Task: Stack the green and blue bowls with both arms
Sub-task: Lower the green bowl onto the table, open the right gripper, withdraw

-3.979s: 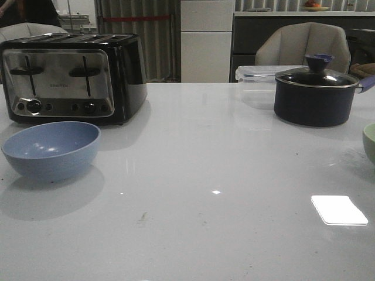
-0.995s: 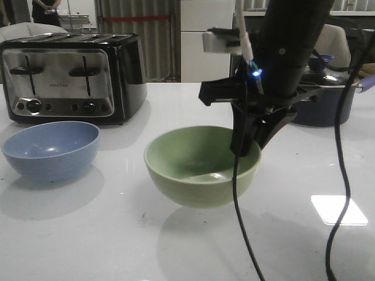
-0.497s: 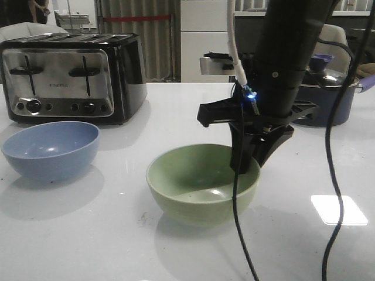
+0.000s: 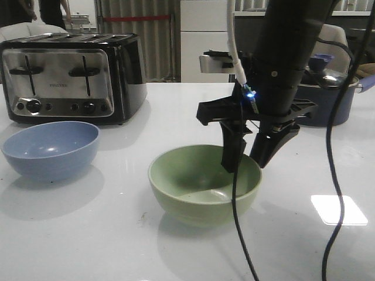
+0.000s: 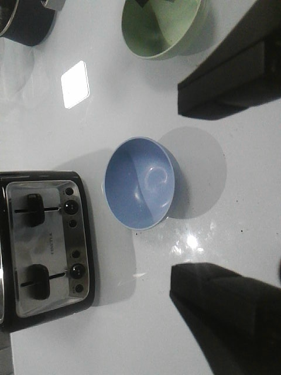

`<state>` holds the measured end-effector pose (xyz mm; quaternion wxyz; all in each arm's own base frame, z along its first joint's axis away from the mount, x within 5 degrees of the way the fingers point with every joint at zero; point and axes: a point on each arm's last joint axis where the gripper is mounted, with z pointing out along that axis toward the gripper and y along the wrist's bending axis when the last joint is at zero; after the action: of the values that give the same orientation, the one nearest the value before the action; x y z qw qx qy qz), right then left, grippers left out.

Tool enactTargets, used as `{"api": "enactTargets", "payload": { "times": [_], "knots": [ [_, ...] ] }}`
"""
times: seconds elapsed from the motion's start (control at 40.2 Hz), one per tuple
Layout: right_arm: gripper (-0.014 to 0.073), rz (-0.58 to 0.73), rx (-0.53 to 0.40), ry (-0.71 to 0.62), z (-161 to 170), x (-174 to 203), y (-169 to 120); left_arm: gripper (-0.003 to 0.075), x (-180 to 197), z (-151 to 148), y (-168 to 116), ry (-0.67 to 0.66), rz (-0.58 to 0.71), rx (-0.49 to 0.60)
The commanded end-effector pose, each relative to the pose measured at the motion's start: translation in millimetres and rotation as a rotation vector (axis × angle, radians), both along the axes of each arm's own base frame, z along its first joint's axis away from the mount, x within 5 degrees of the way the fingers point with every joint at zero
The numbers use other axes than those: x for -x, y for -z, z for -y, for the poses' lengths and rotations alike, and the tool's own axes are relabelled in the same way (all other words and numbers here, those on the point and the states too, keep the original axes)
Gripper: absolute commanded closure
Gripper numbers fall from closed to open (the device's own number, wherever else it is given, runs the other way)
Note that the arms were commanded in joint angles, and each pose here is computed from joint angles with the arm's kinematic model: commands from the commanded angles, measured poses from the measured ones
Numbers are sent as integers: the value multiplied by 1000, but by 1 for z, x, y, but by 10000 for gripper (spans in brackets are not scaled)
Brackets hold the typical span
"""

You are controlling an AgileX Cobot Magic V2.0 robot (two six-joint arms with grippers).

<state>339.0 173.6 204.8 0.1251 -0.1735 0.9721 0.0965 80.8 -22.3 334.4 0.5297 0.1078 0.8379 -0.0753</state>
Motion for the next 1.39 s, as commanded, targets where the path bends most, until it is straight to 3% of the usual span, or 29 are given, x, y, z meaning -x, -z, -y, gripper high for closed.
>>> {"api": "enactTargets", "payload": {
  "times": [0.0,0.323,0.497,0.671,1.144,1.368],
  "knots": [
    [200,166,-52,-13,4,3,-50,160,-4,2,-18,10,114,37],
    [204,452,-141,-53,38,74,-148,160,-4,2,-18,10,114,37],
    [204,561,-151,-89,66,129,-167,160,-4,2,-18,10,114,37],
    [204,607,-162,-89,88,175,-164,160,-4,2,-18,10,114,37],
    [204,633,-226,-83,124,259,-118,160,-7,2,-18,5,111,14],
    [204,678,-243,-83,130,270,-121,160,-43,9,-16,-12,-97,-101]
  ]
}}
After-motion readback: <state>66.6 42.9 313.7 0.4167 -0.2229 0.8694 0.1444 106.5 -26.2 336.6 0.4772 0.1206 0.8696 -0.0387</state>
